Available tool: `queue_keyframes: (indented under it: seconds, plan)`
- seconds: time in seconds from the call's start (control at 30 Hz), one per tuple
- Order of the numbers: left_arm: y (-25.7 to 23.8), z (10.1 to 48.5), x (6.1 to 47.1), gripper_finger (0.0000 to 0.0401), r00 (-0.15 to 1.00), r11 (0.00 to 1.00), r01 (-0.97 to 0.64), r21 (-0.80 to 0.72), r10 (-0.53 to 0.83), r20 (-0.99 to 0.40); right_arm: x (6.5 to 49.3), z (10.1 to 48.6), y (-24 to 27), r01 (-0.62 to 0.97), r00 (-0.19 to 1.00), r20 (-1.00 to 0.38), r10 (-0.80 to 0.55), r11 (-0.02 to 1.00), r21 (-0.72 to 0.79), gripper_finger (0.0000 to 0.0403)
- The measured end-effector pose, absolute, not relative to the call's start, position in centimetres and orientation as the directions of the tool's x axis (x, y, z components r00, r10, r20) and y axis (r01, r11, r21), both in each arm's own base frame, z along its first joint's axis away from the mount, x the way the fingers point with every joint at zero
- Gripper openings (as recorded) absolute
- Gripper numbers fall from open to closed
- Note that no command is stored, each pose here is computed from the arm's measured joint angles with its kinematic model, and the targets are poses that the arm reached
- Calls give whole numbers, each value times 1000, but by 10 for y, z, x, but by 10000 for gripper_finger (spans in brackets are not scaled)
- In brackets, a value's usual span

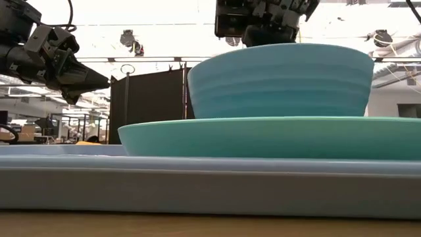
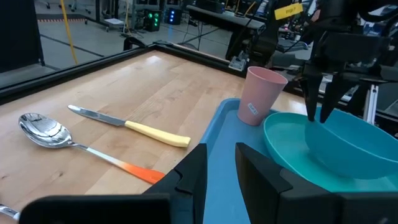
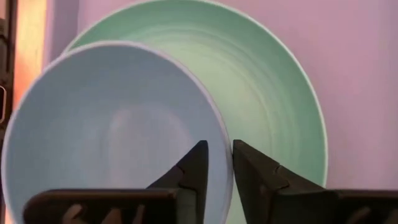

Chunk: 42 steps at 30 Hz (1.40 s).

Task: Set up tray
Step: Put the blue bowl on the green plate, then put the yellow napkin on the blue tray

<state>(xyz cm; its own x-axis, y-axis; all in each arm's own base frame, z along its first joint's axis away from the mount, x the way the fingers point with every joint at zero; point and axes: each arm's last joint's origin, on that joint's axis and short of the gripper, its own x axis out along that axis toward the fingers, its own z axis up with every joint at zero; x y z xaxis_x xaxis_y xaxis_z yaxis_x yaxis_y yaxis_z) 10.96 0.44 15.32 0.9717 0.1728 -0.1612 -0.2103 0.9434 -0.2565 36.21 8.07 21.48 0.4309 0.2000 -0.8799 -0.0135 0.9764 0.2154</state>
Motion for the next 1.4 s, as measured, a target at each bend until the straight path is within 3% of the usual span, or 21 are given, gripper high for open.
queue_keyframes:
  seconds: [0.27,0.5,0.77,0.87,1.0,1.2,1.3,1.4]
  plan:
    - [4,153,110,88,972,944,-209,-256,172,-161,365,222,80,-24,483,-851,206,975,222,123]
    - [4,154,110,88,973,944,-209,-254,174,-154,357,273,68,-98,682,-707,187,981,165,135]
    - [5,153,110,88,971,940,-215,-266,176,-163,290,355,42,-14,855,-519,-5,999,-33,125]
    - [5,153,110,88,970,894,-232,-383,183,-161,257,363,34,59,907,-407,-109,990,-131,122]
    - [5,156,109,88,970,841,-234,-489,165,-180,217,348,18,189,945,-226,-237,958,-213,119]
    - [10,177,106,88,928,814,-358,-457,257,-269,159,309,-11,479,870,-10,-494,849,-223,118]
    - [13,189,106,88,893,796,-433,-423,314,-323,139,291,-17,477,875,10,-484,857,-193,117]
    - [16,196,108,88,838,758,-525,-387,383,-388,125,270,-16,364,931,21,-365,920,-149,116]
